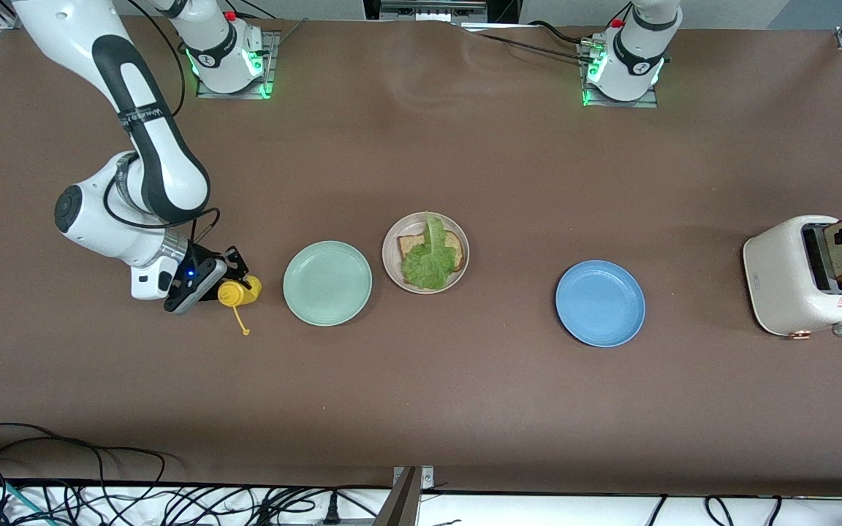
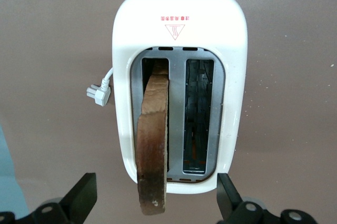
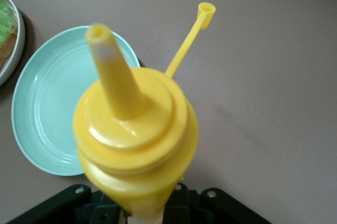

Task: Make sandwich on beige plate with both arms
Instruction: 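Lower the bottle to the table while the left gripper grasps the toast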

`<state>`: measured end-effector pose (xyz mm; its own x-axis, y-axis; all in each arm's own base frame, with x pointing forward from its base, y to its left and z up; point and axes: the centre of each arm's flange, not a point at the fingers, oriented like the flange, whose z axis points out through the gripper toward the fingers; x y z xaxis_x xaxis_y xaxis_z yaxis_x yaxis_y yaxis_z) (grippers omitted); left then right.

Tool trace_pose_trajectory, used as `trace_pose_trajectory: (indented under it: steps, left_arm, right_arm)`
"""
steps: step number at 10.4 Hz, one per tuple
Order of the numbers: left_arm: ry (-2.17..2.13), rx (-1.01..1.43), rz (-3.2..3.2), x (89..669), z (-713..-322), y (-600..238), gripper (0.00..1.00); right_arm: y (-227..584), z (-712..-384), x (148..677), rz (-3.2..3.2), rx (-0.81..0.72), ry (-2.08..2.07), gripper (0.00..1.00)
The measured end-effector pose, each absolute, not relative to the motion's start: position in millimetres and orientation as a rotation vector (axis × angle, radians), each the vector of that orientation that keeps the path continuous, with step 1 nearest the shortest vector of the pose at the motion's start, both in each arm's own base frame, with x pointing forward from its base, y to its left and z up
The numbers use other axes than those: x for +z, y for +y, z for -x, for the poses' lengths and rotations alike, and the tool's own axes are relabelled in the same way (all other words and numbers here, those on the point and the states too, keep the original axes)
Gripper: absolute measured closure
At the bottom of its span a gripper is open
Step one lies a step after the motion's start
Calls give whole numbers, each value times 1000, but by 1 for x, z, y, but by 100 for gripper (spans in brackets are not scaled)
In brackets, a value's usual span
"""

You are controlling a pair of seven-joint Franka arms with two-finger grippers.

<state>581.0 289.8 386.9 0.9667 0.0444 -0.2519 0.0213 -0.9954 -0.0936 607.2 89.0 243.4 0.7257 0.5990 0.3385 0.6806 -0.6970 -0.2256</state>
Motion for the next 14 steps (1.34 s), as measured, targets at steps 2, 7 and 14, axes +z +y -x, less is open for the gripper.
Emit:
trace_pose_trajectory:
  steps: [2, 7, 14]
  left_arm:
    - [-48, 399, 3028, 383, -581, 289, 0]
    - [-47, 413, 3030, 378, -580, 289, 8]
    - [-57, 430, 3034, 373, -576, 292, 88]
  right_arm:
    - [84, -607, 230, 2597, -351, -998, 80]
    - [83, -607, 220, 2605, -343, -995, 80]
    - [90, -605, 221, 2582, -326, -995, 32]
